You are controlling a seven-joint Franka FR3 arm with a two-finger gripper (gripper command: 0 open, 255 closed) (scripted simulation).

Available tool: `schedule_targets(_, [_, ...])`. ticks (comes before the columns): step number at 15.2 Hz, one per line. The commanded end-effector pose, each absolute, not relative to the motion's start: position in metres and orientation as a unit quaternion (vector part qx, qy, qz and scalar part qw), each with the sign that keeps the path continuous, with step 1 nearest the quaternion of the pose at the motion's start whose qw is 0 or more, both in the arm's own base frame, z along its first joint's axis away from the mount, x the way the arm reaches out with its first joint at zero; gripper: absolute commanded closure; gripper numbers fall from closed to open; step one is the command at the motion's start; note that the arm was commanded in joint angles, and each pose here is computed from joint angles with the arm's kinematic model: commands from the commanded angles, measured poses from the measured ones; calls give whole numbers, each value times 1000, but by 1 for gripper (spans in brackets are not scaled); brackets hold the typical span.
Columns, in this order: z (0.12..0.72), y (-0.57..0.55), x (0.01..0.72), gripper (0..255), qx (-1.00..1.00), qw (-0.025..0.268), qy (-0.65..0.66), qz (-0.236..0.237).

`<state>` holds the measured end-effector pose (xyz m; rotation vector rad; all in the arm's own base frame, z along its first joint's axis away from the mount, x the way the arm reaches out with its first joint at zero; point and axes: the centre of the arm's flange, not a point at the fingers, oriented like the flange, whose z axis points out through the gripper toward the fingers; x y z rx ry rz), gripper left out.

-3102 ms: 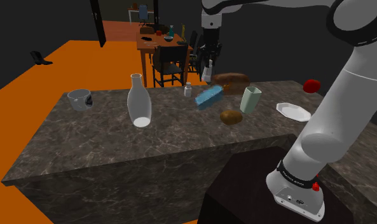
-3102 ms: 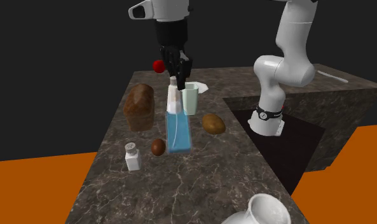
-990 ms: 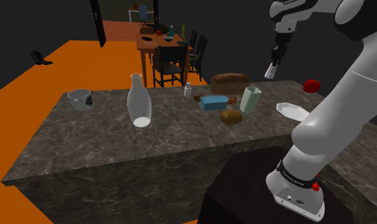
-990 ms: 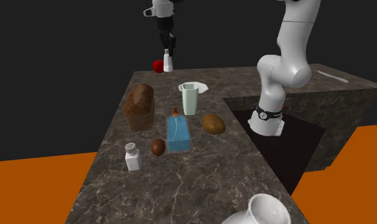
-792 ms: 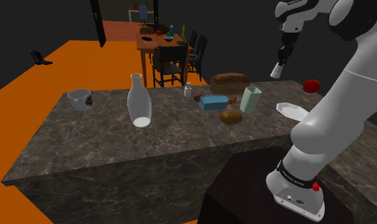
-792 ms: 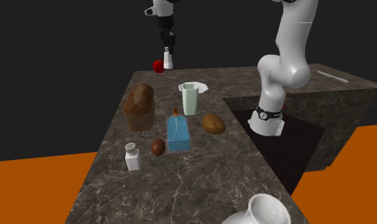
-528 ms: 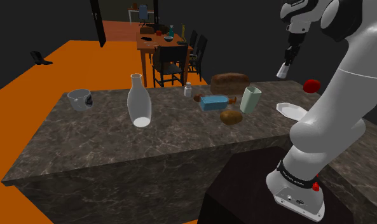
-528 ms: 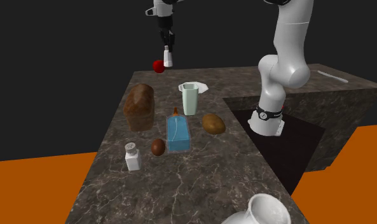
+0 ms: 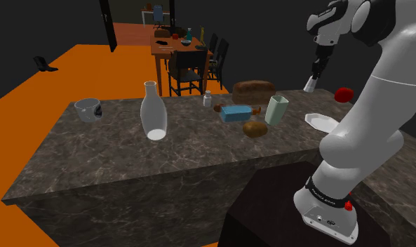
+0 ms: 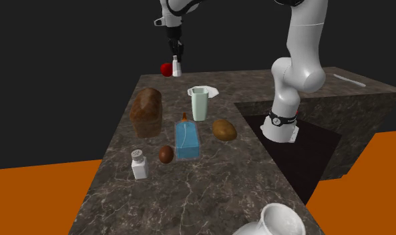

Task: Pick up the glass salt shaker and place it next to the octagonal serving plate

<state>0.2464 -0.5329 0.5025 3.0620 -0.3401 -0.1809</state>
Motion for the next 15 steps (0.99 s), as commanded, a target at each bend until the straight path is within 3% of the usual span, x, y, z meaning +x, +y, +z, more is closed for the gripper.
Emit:
schedule_targets(1, [493,-534,246,255,992,28,-110,-58])
schedule_targets(15, [419,-534,246,255,992,28,-110,-58])
